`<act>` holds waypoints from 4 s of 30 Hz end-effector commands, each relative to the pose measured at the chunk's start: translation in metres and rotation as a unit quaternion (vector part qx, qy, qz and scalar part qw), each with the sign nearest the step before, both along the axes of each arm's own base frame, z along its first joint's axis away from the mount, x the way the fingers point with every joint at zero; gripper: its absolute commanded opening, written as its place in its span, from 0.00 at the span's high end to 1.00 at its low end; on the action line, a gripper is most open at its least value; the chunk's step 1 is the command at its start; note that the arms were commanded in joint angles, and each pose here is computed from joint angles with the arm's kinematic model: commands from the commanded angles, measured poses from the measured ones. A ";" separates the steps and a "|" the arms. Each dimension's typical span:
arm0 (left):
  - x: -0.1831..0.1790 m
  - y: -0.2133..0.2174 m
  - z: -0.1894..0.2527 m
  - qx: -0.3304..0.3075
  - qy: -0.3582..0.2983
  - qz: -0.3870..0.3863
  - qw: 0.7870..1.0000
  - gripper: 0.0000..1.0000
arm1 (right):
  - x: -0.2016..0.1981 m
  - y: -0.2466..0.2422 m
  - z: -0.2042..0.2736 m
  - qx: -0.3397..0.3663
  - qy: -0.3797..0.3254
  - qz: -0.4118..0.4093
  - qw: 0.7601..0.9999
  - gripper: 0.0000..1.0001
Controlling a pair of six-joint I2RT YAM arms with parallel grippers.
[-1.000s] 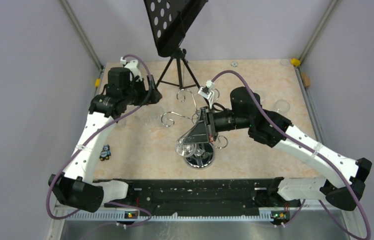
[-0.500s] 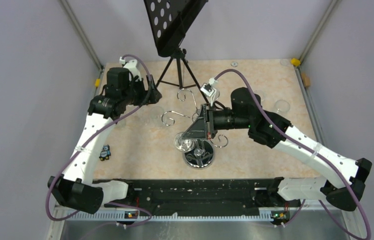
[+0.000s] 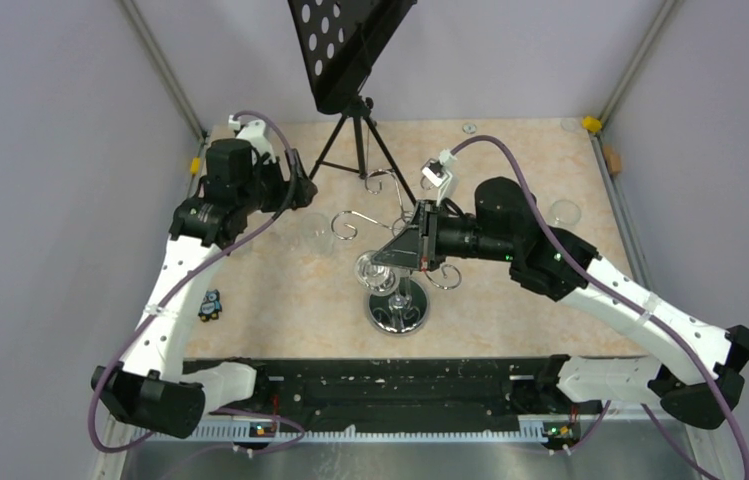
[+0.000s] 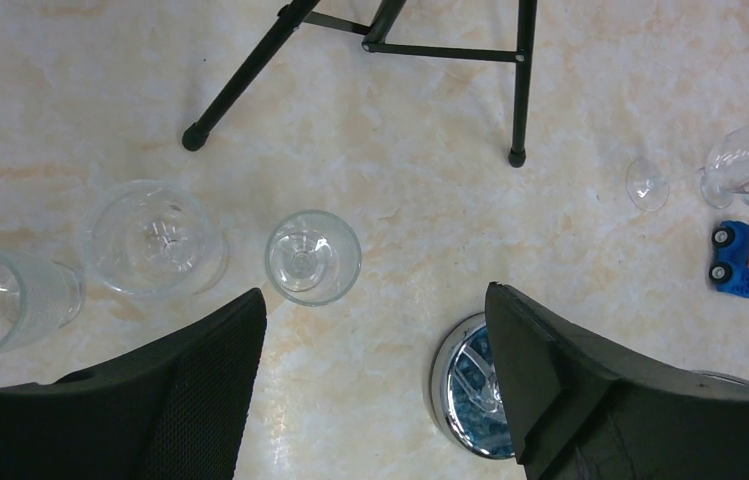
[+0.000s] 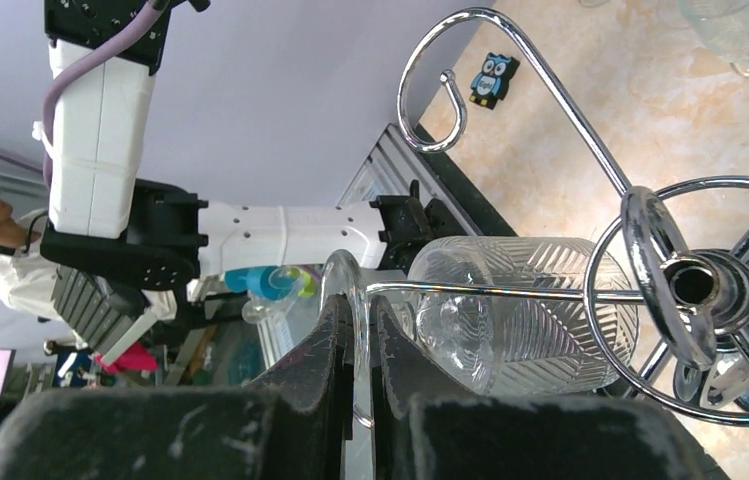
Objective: Take the wine glass off the wine glass rack
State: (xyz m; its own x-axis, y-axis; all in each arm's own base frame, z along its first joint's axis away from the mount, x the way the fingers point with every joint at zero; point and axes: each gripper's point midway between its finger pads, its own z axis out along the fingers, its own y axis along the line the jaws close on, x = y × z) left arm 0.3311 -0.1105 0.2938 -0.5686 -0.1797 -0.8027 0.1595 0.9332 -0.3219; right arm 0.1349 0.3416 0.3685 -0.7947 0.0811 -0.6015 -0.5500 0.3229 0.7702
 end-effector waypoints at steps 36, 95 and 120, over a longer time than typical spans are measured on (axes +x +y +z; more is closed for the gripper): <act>-0.018 0.022 0.063 -0.047 -0.120 0.060 0.990 0.16 | 0.011 -0.042 0.030 0.077 0.097 -0.107 0.987 1.00; -0.071 -0.006 0.126 -0.127 -0.199 -0.034 0.971 0.16 | -0.034 -0.102 0.076 0.105 0.193 -0.143 0.965 1.00; -0.090 -0.042 0.177 -0.231 -0.229 -0.128 0.937 0.17 | -0.034 -0.099 0.188 0.252 0.058 -0.091 0.962 1.00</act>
